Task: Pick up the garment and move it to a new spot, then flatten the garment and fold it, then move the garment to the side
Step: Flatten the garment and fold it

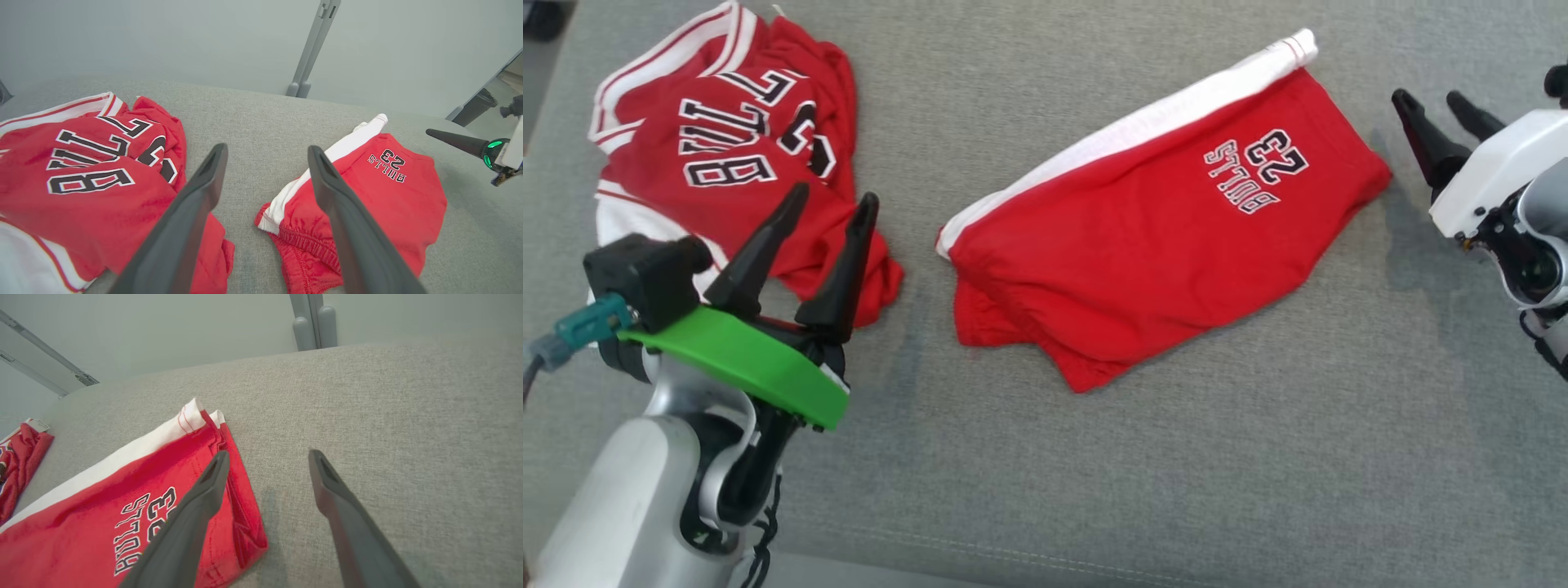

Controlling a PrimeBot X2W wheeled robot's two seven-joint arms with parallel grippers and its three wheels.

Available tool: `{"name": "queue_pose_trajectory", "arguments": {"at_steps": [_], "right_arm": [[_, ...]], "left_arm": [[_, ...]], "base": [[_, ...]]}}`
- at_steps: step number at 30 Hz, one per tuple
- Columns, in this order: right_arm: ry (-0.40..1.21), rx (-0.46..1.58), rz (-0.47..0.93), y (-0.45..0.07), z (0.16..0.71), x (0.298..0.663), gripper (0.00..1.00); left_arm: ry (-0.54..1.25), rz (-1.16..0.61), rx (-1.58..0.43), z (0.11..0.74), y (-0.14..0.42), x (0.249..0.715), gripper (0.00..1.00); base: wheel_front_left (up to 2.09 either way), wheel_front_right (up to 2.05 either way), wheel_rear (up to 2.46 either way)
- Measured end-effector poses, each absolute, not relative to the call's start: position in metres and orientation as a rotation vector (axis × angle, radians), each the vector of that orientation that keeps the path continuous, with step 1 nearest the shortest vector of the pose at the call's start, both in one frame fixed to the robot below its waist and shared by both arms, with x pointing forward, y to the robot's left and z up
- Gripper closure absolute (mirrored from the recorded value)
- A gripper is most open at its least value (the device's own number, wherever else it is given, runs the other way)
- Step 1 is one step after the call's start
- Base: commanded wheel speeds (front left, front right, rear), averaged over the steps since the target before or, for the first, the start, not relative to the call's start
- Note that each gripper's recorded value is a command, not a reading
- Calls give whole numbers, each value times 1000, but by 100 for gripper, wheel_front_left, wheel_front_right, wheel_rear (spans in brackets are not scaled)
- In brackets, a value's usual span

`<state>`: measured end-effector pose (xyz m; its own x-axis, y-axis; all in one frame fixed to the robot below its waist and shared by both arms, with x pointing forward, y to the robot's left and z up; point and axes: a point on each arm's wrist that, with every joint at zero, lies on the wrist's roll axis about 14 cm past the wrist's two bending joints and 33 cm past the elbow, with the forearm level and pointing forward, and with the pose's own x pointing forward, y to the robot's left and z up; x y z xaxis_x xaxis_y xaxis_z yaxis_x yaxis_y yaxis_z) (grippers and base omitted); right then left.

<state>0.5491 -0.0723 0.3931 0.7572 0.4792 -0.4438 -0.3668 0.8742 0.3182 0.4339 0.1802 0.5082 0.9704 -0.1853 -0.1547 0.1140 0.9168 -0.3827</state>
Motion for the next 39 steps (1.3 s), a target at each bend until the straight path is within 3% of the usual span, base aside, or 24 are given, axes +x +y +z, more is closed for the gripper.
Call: {"name": "queue_pose_trajectory", "arguments": {"at_steps": [7,15,39], "right_arm": [[569,332,528,-29,399,544,0],[614,289,605,-5,388,536,0],[725,147,591,-39,352,527,0]], "left_arm": [[157,-34,-393,505,201,397,0],[156,19,-403,498,208,381,0],[165,6,-443,486,192,385,0]], "base": [[0,0,0],[0,0,0],[0,0,0]]}}
